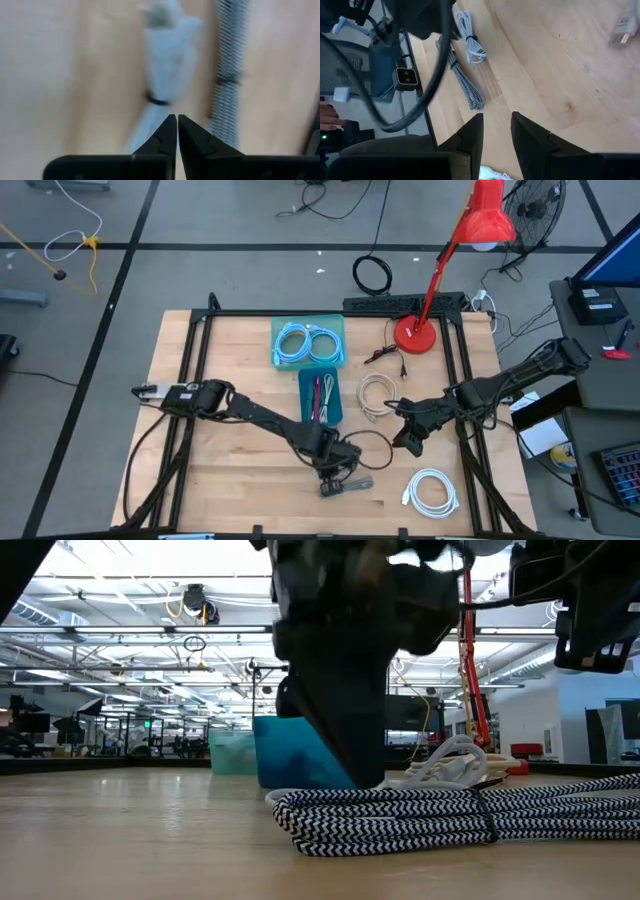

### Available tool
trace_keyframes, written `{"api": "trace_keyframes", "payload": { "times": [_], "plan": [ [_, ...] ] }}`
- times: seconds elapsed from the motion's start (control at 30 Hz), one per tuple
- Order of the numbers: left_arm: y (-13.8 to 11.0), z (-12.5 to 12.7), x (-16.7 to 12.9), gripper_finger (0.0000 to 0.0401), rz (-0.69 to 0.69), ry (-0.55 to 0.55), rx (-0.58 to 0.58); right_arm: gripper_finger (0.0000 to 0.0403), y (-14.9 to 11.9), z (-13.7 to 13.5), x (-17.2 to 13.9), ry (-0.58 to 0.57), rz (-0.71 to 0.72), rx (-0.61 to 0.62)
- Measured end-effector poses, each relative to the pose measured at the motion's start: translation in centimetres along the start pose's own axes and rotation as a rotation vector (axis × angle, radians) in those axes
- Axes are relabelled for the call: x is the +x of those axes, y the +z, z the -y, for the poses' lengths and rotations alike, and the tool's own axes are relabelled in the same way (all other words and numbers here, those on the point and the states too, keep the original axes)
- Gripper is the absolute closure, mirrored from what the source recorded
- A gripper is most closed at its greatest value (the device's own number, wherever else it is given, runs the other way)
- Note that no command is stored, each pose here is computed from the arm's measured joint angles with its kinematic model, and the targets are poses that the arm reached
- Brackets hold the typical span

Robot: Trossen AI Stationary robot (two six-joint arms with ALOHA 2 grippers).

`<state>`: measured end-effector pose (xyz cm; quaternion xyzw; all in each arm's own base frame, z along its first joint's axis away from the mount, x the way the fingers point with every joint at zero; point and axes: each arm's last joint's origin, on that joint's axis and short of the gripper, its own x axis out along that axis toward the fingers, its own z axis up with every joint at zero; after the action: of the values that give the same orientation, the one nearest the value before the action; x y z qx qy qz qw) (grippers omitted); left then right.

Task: Pick & Place USB Port
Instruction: Put the white usb cable into the blue bin

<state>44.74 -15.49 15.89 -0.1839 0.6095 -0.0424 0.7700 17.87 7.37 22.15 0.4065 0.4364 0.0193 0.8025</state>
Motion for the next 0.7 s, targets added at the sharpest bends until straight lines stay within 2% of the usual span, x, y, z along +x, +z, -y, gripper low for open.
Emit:
{"api": "trace_keyframes", "payload": {
  "times": [0.13,0.43,0.57,0.7],
  "plan": [
    [-0.2,1.2,0.2,0.035,0.031,-0.037,0.056,0.0313,-0.2,-0.1,0.0,0.001,-0.005,-0.008],
    [0.8,1.3,0.0,0.0216,0.166,0.013,0.052,0.0313,-0.2,-0.1,0.0,0.0,-0.003,-0.013],
    [1.3,0.8,-0.8,0.0196,0.195,0.049,0.056,0.0313,-0.2,-0.1,0.0,-0.001,-0.002,-0.014],
    [1.0,0.1,-0.8,0.0194,0.144,0.101,0.067,0.0313,-0.2,-0.1,0.0,0.0,-0.003,-0.014]
  ]
}}
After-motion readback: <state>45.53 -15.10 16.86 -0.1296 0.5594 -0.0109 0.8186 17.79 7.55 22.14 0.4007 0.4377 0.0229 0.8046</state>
